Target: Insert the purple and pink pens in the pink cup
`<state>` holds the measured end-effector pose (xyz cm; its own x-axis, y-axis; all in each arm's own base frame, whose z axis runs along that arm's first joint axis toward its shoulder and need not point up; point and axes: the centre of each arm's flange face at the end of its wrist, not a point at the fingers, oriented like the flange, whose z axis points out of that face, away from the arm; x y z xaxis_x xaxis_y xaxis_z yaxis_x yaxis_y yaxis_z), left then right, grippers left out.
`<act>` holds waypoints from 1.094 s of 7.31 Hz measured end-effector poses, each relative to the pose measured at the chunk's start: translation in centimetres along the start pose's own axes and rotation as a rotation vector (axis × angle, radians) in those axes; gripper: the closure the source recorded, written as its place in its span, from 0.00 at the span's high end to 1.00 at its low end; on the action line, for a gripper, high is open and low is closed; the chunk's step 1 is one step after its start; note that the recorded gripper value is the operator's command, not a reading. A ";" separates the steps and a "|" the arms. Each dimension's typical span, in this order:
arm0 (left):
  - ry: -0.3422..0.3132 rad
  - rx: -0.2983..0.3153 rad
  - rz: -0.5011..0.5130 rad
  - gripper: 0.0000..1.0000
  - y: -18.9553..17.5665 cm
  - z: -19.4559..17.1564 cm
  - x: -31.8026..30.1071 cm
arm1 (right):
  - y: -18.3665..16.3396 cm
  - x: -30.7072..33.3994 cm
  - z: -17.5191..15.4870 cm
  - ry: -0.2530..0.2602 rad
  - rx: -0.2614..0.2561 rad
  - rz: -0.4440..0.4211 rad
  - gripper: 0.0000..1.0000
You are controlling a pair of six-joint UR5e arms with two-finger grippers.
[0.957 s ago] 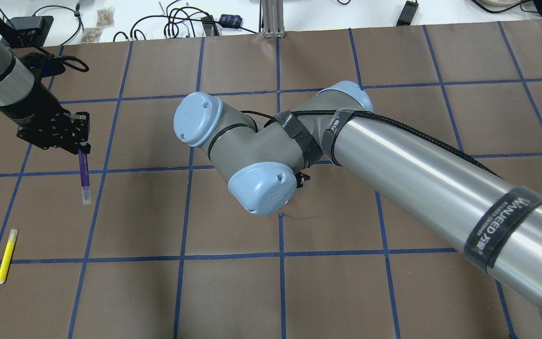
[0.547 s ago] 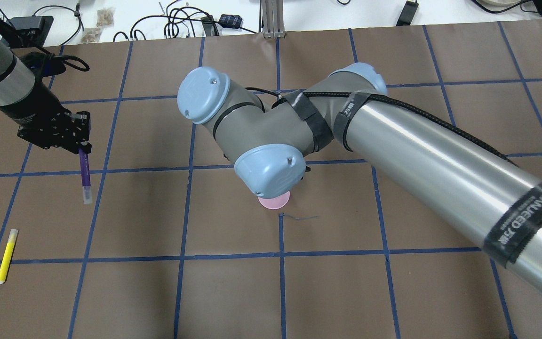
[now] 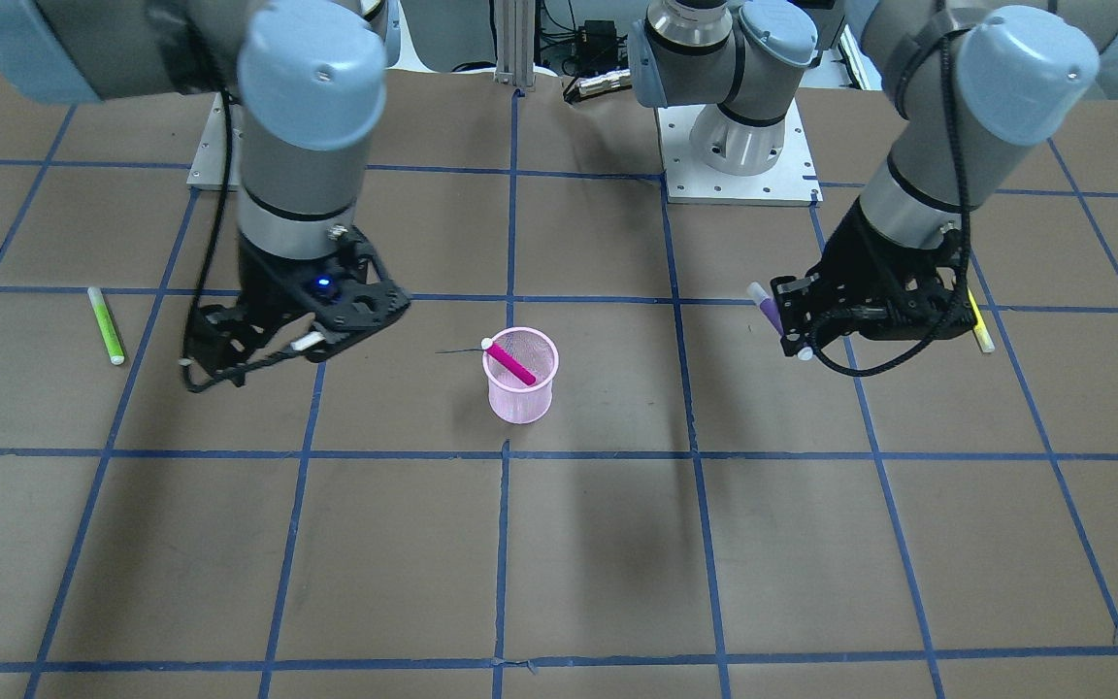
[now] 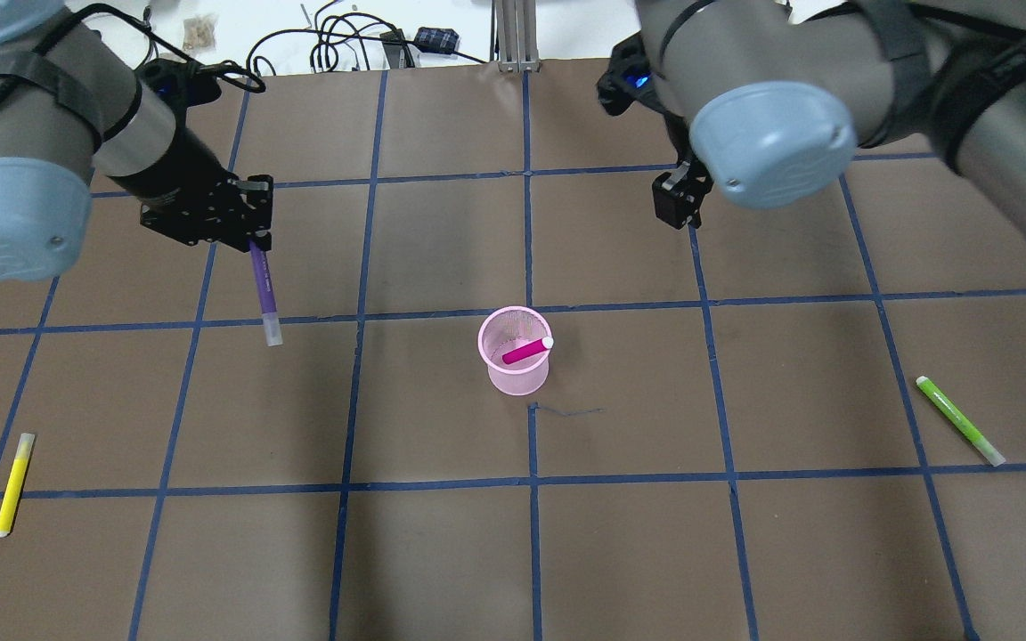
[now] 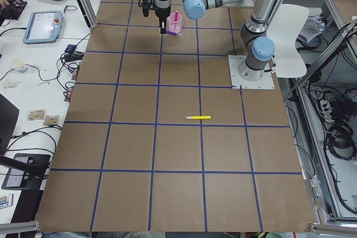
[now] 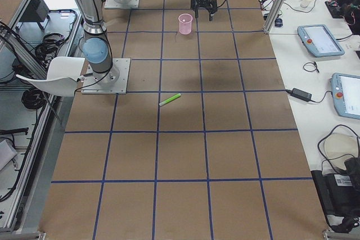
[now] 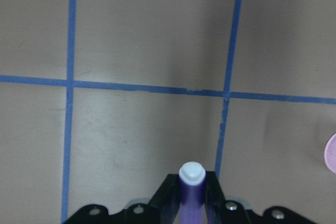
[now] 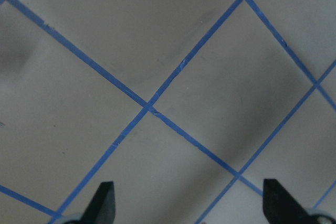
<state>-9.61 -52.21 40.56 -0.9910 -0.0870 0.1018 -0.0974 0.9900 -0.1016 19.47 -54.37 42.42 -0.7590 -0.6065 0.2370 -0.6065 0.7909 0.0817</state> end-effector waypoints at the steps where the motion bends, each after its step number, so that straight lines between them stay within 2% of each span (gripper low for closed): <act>1: 0.018 0.085 -0.007 0.00 0.2 -0.3 4.2 | 1.9 2.6 -0.5 -0.119 0.038 0.180 1.00; 2: 0.049 0.173 -0.008 0.00 1.1 -0.9 8.6 | 3.5 4.2 -1.0 -0.205 0.044 0.367 1.00; 3: 0.075 0.221 0.018 0.00 2.7 -1.3 12.3 | 4.4 4.8 -1.3 -0.252 0.033 0.535 1.00; 4: 0.087 0.238 0.034 0.00 4.2 -1.3 14.9 | 4.7 5.0 -1.3 -0.292 0.026 0.633 1.00; 5: 0.080 0.251 0.029 0.00 5.6 -1.3 16.9 | 4.8 4.9 -1.4 -0.344 0.036 0.677 1.00; 7: 0.030 0.326 0.019 0.00 8.2 0.6 19.7 | 4.6 3.8 -2.3 -0.458 0.066 0.737 1.00; 8: 0.019 0.370 0.005 0.00 9.2 2.4 20.4 | 4.6 3.3 -2.4 -0.481 0.063 0.770 1.00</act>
<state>-30.91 -45.14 39.30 -0.9900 -0.0766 0.1185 -0.1225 0.8834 -0.4524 14.71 -52.58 45.90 -0.9679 0.1078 -0.2270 0.1079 0.9941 0.0117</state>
